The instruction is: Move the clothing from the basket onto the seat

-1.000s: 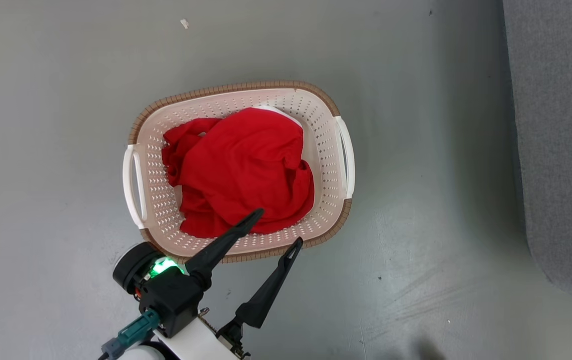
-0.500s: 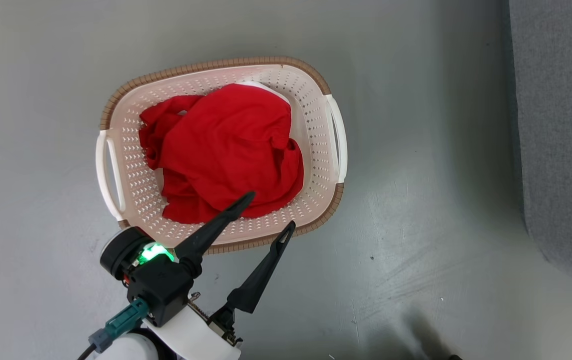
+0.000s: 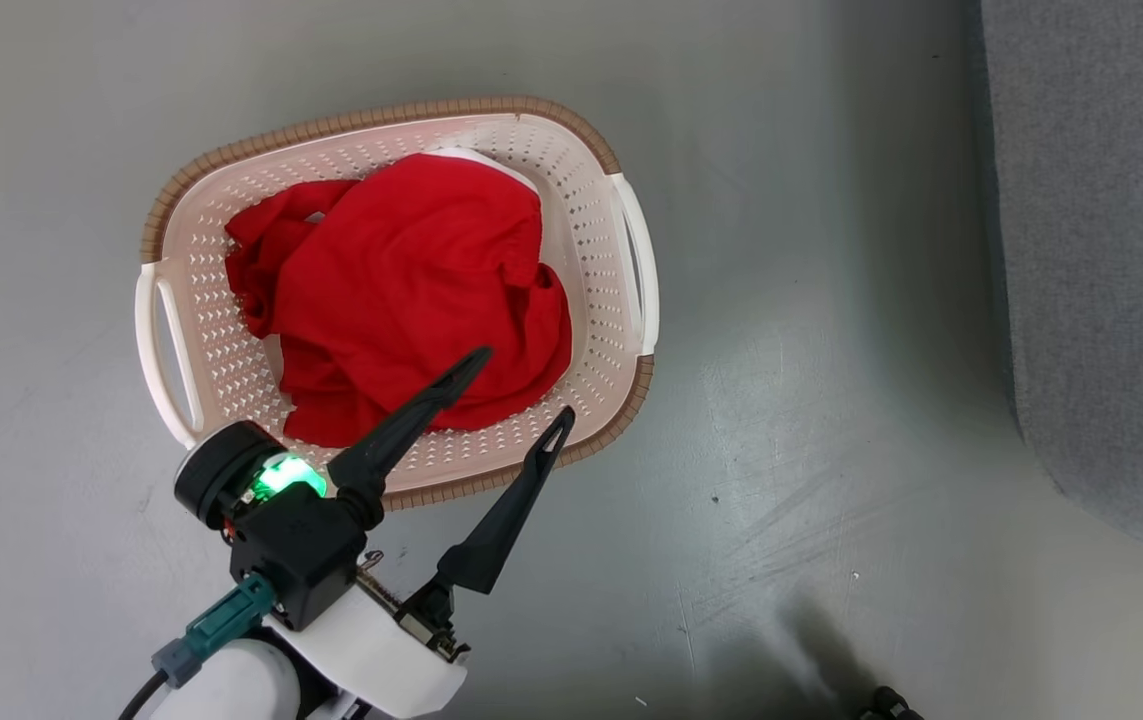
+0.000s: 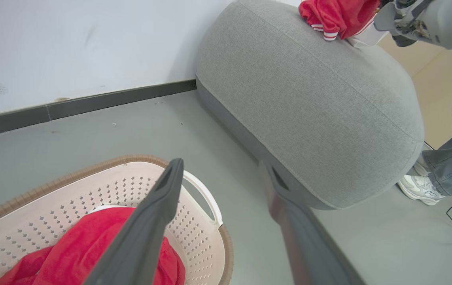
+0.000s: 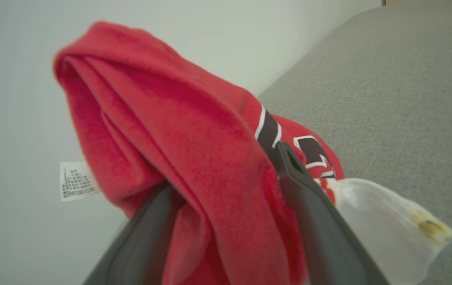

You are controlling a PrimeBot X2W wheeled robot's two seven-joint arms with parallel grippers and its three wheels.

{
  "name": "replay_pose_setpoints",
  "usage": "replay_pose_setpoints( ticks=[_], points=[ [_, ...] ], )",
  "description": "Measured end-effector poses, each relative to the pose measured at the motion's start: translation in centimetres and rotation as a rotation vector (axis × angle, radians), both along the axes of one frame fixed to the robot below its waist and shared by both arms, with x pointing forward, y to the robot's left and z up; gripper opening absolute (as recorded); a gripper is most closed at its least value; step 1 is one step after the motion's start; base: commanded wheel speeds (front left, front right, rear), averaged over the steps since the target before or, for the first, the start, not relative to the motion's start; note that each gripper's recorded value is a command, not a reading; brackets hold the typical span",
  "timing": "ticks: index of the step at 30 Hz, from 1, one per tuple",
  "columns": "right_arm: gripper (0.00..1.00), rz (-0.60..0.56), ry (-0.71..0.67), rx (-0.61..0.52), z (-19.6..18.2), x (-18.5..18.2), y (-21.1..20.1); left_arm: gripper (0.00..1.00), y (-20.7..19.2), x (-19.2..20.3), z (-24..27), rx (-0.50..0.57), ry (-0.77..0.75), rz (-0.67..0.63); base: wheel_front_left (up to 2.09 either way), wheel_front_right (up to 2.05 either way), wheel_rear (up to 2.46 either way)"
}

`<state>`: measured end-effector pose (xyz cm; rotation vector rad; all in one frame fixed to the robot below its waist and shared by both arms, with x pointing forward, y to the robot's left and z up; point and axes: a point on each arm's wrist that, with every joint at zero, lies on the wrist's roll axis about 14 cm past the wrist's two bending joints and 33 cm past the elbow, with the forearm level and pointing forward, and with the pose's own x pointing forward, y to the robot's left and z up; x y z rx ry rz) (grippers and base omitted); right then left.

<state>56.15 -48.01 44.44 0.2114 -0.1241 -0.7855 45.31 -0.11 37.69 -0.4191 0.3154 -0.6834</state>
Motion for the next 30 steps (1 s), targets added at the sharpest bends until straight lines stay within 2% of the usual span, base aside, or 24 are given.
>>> replay_pose_setpoints(
  ticks=[5,11,17,30],
  points=[
    [1.0,0.041,0.022,-0.023,0.1,0.0,0.9,1.0,-0.3,0.7,0.9,-0.016,-0.036,0.008,0.0,0.0,0.0],
    [1.0,0.114,0.015,0.023,-0.9,0.2,4.0,1.0,0.3,1.4,0.9,-0.002,-0.039,0.04,0.0,0.0,0.0],
    [1.0,0.146,0.003,0.053,-1.5,-1.7,5.9,1.0,0.6,2.1,1.8,-0.014,-0.064,0.068,0.0,0.0,0.0],
    [1.0,0.138,-0.059,-0.022,3.0,-7.1,5.3,1.0,-0.3,2.1,4.0,-0.046,-0.104,0.071,0.0,0.0,0.0]
  ],
)
